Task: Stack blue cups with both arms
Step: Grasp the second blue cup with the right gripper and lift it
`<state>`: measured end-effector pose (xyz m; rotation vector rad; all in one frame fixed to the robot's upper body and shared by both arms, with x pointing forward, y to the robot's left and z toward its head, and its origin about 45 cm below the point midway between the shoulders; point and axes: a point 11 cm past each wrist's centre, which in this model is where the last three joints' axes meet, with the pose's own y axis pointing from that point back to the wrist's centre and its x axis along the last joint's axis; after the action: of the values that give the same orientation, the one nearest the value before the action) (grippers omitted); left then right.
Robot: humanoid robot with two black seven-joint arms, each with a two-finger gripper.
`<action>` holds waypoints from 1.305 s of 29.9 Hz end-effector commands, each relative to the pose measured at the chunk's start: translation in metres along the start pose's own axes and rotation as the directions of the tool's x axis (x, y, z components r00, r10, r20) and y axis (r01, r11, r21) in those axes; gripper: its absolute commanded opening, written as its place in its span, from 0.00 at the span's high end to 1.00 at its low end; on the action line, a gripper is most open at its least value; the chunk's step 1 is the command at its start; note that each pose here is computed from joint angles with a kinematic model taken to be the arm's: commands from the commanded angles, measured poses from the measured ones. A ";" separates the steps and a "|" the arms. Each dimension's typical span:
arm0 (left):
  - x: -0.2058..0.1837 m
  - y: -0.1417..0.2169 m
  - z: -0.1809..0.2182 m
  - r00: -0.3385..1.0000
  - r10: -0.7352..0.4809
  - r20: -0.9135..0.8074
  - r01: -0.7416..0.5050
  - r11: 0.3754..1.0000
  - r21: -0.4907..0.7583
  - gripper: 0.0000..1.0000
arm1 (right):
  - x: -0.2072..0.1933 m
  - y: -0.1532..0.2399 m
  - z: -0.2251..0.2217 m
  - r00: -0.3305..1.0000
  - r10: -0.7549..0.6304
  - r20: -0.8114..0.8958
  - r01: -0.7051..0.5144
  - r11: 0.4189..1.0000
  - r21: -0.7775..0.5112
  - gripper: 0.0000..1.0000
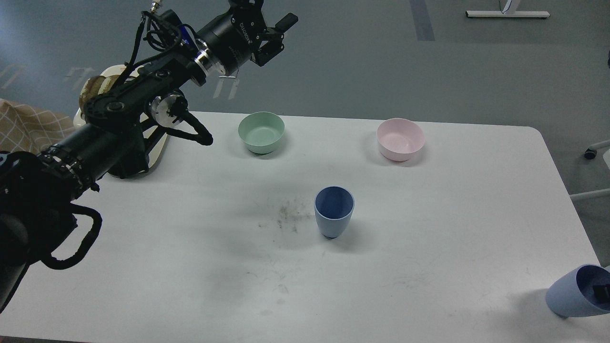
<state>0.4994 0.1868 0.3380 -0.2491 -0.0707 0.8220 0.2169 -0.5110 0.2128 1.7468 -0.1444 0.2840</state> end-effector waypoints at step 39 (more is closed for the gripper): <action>0.000 -0.001 -0.002 1.000 0.003 -0.001 -0.003 1.000 0.003 0.06 | 0.238 0.019 -0.290 0.683 0.273 -0.677 -0.119 0.957 0.266 1.00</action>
<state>0.5001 0.1842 0.3357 -0.2486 -0.0648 0.8240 0.4104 -0.2520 0.3460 1.6804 0.2060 1.1185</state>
